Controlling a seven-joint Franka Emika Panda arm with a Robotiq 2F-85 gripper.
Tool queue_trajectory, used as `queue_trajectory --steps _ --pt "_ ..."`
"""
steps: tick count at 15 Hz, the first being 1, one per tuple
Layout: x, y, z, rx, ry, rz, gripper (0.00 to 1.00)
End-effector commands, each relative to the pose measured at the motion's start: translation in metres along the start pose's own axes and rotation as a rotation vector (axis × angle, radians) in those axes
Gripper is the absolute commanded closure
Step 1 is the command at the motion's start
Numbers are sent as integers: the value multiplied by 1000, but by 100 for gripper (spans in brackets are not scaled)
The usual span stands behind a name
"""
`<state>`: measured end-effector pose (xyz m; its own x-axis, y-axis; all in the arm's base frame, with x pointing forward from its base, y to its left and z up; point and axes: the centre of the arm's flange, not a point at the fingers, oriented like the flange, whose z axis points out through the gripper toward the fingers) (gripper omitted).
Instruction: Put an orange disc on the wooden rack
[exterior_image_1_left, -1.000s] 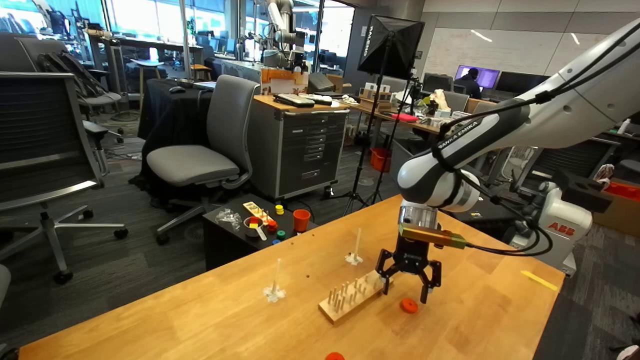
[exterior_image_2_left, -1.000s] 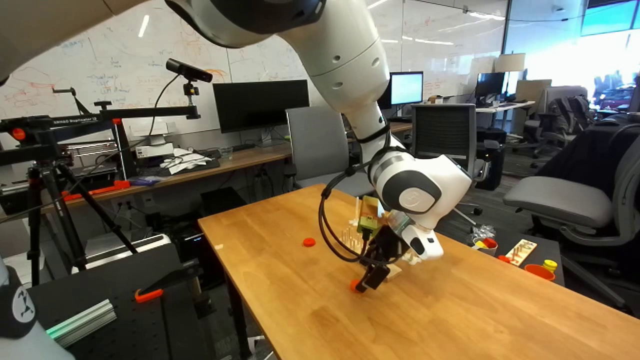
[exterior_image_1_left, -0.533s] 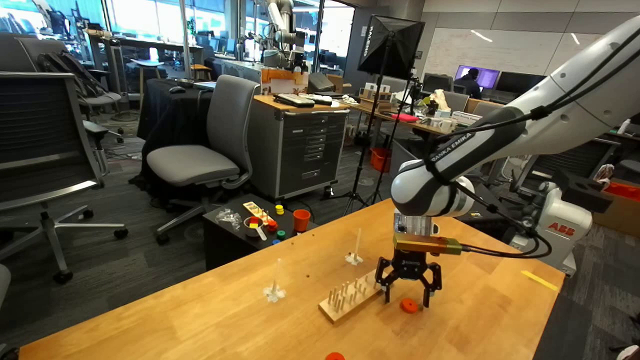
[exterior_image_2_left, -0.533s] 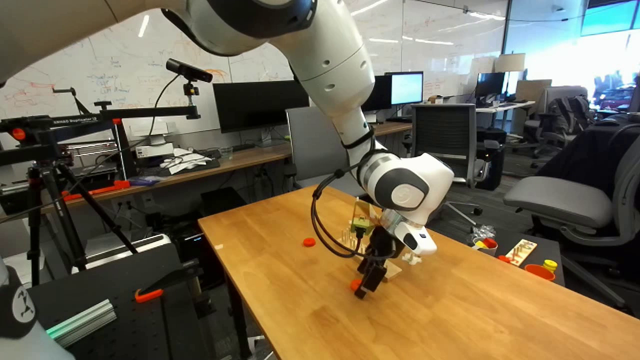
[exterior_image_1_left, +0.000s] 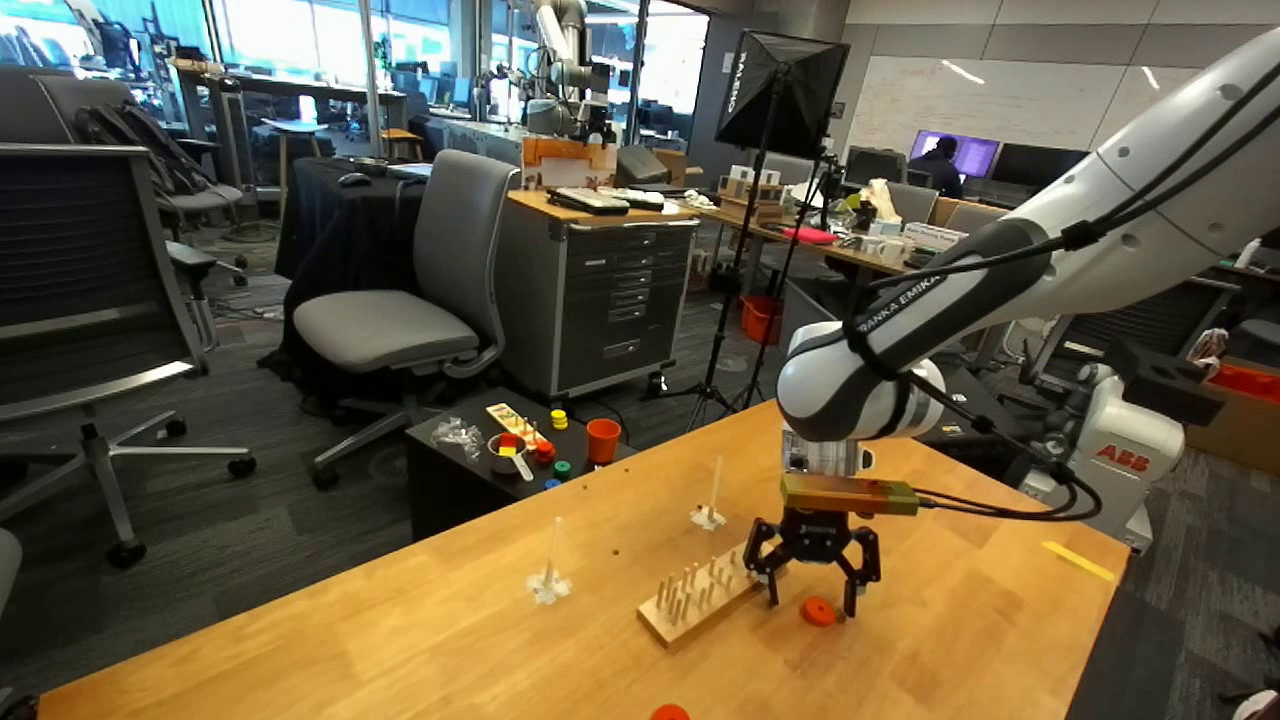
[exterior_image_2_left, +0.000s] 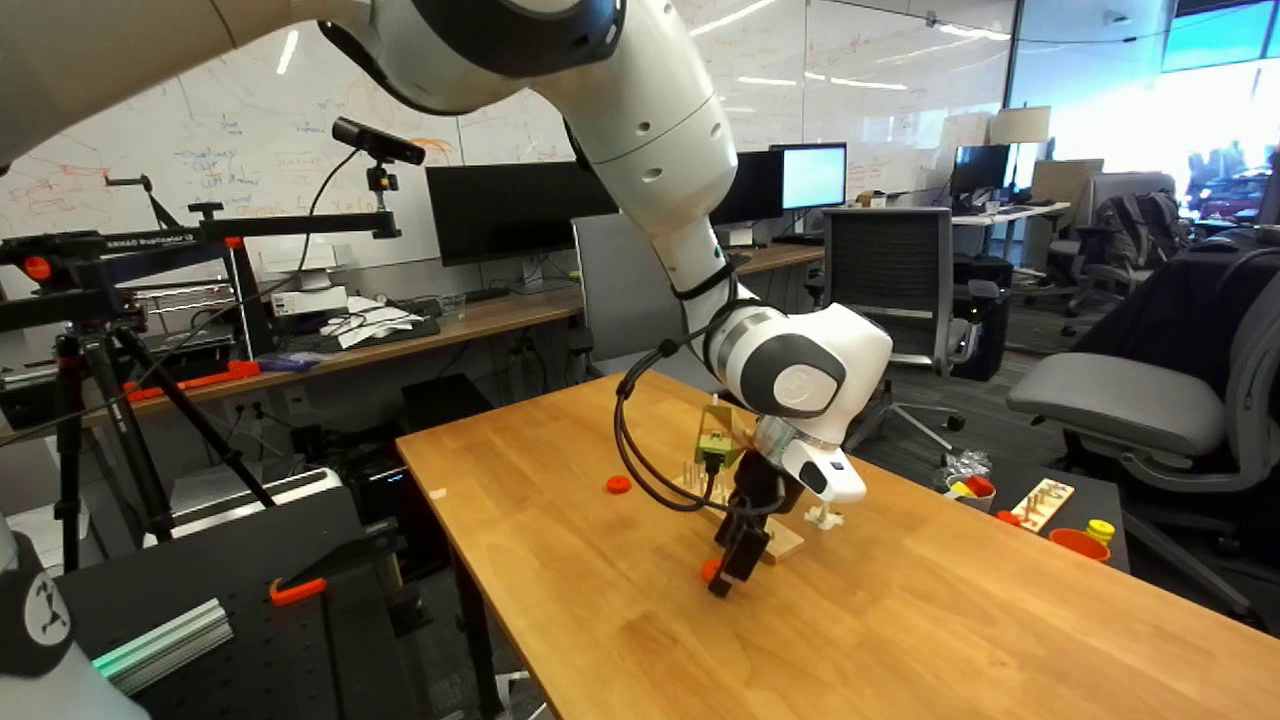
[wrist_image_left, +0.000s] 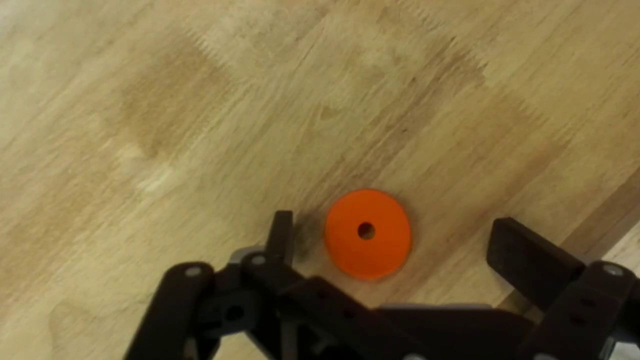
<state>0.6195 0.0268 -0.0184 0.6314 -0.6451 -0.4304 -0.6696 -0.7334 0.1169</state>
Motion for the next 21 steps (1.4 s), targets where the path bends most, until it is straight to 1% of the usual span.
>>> queue_trajectory --steps 1,2,3,5,8,9,10,12,14,15,17,18,19,21 --pt "-3 6 5 -16 28 17 26" --pt "-3 6 3 -10 26 17 32" --pt "-3 7 3 -11 25 19 41" --pt "-3 12 1 -10 18 28 54" --pt "-2 19 -2 -8 9 36 77" --pt "-2 18 -4 -5 11 36 78" --pt "-3 19 -6 -3 9 36 82" --pt "-3 22 -7 -5 9 38 97" --pt "-3 20 -10 -7 9 35 100" --pt "-4 19 -11 -8 11 33 100" --pt "-4 18 -10 -10 8 32 73" --pt "-4 17 -9 -9 6 32 67" --pt "-4 17 -8 -14 4 28 58" --pt "-4 16 -8 -9 -2 27 44"
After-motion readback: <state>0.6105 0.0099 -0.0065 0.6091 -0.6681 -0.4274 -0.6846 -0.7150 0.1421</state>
